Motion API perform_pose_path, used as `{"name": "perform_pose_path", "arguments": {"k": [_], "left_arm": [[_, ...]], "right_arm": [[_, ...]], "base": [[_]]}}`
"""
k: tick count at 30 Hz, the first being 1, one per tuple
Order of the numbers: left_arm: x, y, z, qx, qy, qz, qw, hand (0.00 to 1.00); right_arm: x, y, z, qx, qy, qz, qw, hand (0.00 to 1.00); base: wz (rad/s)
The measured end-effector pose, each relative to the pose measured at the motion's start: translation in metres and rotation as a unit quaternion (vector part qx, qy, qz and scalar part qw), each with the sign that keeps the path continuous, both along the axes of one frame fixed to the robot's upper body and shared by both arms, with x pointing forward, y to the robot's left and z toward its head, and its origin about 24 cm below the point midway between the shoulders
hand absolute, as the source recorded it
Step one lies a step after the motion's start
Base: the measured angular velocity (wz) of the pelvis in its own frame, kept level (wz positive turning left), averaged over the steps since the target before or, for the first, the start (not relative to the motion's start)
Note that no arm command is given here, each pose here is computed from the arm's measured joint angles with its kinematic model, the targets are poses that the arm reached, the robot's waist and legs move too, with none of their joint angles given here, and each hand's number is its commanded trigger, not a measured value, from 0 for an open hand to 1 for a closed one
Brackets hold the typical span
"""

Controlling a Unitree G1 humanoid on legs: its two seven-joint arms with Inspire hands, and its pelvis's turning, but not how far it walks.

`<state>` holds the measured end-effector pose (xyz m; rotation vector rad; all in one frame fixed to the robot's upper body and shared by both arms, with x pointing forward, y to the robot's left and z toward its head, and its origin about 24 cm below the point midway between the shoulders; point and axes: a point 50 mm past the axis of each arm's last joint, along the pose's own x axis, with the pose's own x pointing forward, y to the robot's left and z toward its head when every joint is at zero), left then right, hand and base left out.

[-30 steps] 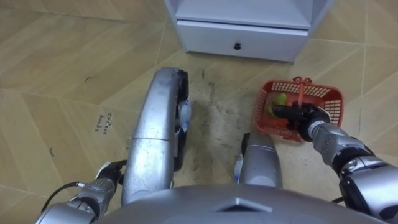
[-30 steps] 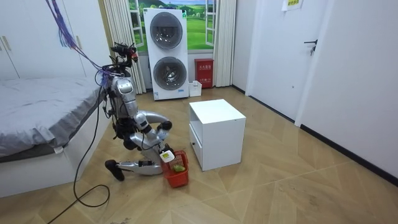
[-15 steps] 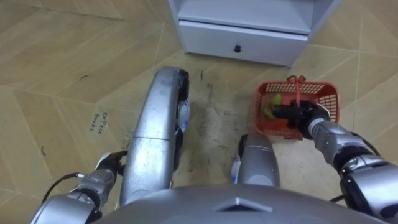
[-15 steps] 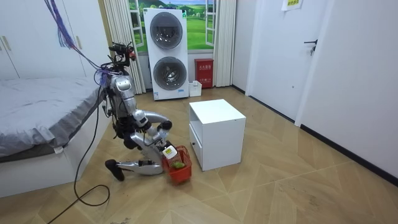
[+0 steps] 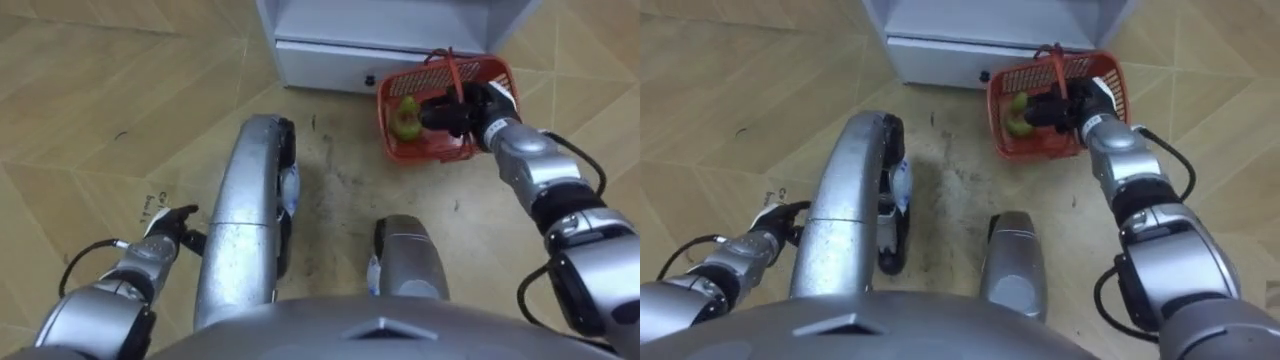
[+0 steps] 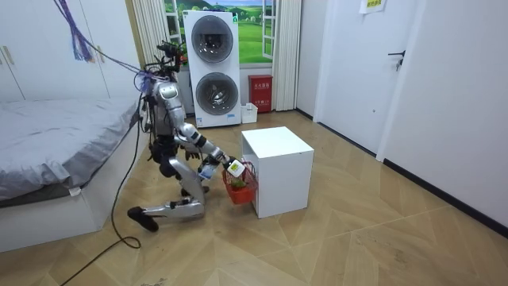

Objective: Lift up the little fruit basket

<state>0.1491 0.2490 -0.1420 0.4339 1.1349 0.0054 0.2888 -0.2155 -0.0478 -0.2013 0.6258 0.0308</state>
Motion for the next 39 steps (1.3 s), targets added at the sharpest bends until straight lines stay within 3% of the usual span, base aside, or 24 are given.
{"name": "perform_pose_path", "arguments": {"k": [4,6,8,13,17,21,28,39], "left_arm": [[-0.013,0.013,-0.001,0.006,0.012,0.03,0.999,0.0],[0.007,0.003,0.005,-0.002,-0.019,-0.002,1.0,0.0],[0.008,0.004,0.006,-0.002,-0.033,0.012,0.999,0.0],[-0.019,0.014,0.0,0.012,-0.004,0.067,0.998,0.0],[-0.04,0.025,-0.003,0.03,0.012,0.091,0.995,0.0],[-0.041,0.026,-0.001,0.046,-0.013,0.094,0.994,0.0],[-0.092,0.027,-0.01,0.058,0.044,0.111,0.991,0.0],[-0.092,0.026,-0.011,0.056,0.048,0.11,0.991,0.0]], "right_arm": [[-0.002,0.015,-0.004,0.0,0.008,0.025,1.0,1.0],[-0.018,-0.013,-0.009,-0.029,0.029,0.008,0.999,1.0],[-0.018,-0.012,-0.006,-0.018,0.026,-0.002,1.0,1.0],[-0.049,-0.002,-0.017,-0.028,0.048,0.056,0.997,1.0],[-0.031,0.019,0.031,0.009,-0.086,0.095,0.992,1.0],[-0.021,0.016,0.064,0.049,-0.165,0.082,0.982,1.0],[-0.029,0.033,0.06,0.087,-0.164,0.121,0.975,1.0],[-0.031,0.051,0.072,0.121,-0.183,0.161,0.962,1.0]], "base": [[-0.6],[0.67],[0.25],[-0.73],[-0.59],[0.45],[0.14],[-0.04]]}}
